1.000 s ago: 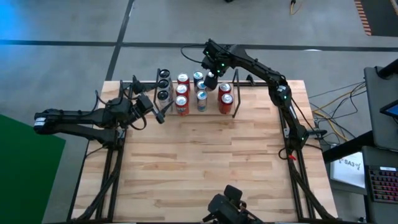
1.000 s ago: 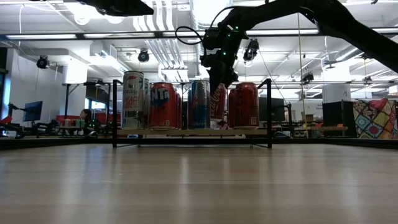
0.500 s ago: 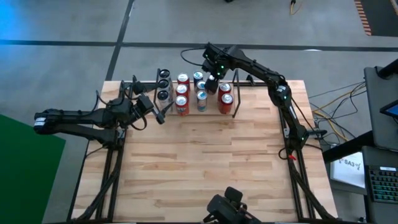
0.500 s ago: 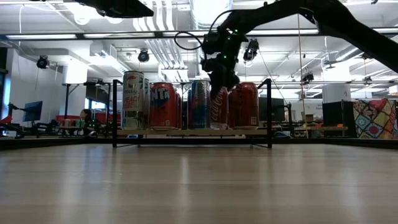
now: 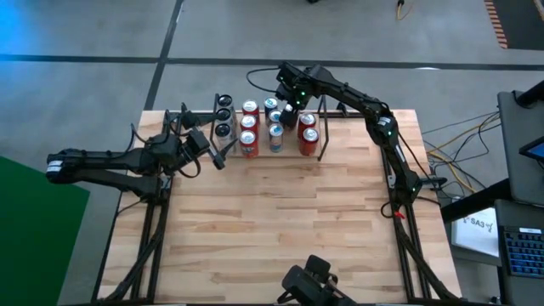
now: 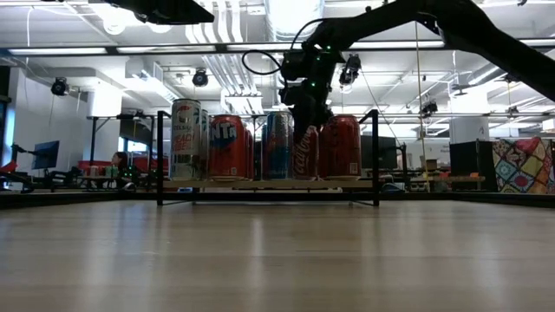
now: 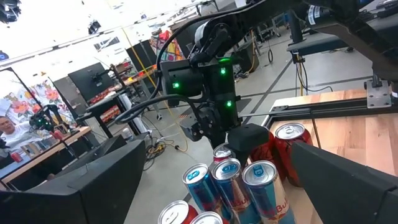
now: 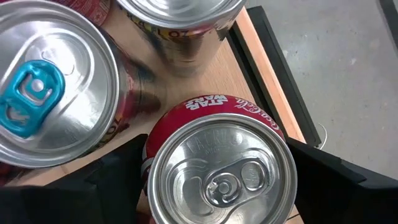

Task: Place canned beverage on shelf
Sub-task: Put the red soda on the shelf aligned with the other red soda cans

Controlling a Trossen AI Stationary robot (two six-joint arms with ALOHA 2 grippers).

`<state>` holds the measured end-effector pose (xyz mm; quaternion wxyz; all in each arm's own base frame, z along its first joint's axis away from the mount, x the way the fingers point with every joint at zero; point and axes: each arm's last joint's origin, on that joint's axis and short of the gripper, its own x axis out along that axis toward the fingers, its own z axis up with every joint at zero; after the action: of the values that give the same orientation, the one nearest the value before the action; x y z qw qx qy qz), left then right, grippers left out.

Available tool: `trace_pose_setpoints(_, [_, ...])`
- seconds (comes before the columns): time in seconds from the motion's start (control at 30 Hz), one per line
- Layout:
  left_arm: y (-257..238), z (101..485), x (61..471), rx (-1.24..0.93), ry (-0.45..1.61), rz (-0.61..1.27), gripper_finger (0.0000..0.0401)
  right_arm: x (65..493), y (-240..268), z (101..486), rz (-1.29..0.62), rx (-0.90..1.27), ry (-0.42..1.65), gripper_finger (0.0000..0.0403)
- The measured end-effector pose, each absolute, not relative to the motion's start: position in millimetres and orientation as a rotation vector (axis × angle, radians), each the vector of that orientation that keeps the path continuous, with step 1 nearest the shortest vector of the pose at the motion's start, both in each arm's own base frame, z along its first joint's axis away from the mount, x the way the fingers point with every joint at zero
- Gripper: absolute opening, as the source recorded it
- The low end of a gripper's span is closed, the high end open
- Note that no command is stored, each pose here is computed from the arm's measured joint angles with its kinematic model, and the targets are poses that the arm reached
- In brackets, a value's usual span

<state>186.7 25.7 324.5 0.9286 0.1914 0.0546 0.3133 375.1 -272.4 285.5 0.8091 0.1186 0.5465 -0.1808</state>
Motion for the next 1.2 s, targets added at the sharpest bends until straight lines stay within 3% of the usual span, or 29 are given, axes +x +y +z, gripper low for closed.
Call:
trace_pose_setpoints(0.67, [26,326,186,0.390,0.105,0.643,0.0386,377,-268,288,-0.363,0.248,1.165,0.0344])
trace_pose_setpoints(1.2, [26,325,186,0.330,0.089,0.640,0.0386,354,-254,351,-0.456,0.222,1.065,0.0324])
